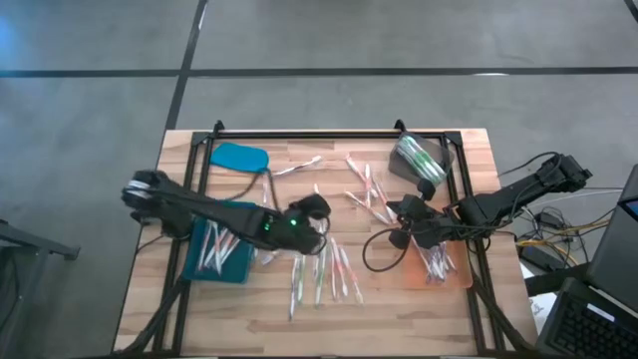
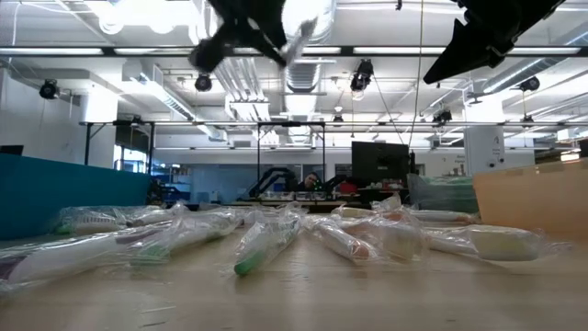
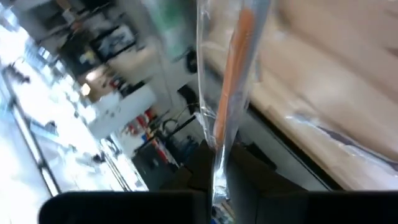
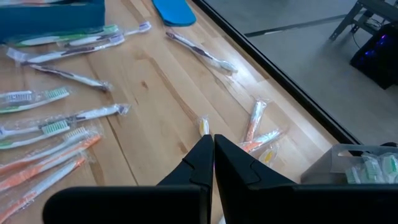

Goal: Pick & Place Toothbrushes
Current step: Put the orange toothbrush into the blue bin

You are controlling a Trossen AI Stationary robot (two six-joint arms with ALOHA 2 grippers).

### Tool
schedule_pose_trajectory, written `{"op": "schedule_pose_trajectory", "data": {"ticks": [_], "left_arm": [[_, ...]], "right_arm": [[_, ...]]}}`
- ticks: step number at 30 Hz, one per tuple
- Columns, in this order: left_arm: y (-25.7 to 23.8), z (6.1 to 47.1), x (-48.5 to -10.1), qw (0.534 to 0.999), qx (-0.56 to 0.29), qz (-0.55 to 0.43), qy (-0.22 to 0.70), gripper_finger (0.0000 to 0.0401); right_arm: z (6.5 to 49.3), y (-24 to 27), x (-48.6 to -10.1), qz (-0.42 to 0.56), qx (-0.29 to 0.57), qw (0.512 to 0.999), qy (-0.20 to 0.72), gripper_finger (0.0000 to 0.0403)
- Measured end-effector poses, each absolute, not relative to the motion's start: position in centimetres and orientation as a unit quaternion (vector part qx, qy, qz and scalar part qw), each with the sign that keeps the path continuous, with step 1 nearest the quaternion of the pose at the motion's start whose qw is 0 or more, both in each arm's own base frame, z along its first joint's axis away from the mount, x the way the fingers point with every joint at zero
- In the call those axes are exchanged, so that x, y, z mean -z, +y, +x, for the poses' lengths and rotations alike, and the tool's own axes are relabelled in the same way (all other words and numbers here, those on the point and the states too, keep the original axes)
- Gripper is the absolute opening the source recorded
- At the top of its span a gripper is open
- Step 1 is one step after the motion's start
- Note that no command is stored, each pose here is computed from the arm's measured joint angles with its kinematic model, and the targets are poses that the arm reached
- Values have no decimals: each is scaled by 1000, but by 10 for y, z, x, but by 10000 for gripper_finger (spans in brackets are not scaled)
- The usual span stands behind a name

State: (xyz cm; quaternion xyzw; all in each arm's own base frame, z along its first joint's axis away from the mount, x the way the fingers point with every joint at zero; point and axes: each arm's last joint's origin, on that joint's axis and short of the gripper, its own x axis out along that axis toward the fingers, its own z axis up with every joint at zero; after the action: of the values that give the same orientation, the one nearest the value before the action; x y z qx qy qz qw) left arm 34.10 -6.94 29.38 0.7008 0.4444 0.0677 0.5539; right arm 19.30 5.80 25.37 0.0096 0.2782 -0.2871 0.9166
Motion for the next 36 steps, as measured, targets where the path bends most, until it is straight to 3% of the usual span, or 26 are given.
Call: {"op": "schedule_pose_trajectory", "data": {"ticks": [5,11,21,28,36], "left_arm": [[-62,319,-334,620,-163,646,414,38],[-51,285,-378,707,-333,513,353,30],[-33,226,-424,758,-521,314,234,28],[-27,201,-440,781,-553,233,174,26],[-25,195,-444,806,-524,221,162,27]], "right_arm": [[193,58,-253,9,287,916,279,8],[193,58,-253,9,287,916,279,8],[193,58,-252,8,287,916,280,8],[193,58,-252,9,288,916,280,8],[192,58,-251,8,288,915,282,8]]}}
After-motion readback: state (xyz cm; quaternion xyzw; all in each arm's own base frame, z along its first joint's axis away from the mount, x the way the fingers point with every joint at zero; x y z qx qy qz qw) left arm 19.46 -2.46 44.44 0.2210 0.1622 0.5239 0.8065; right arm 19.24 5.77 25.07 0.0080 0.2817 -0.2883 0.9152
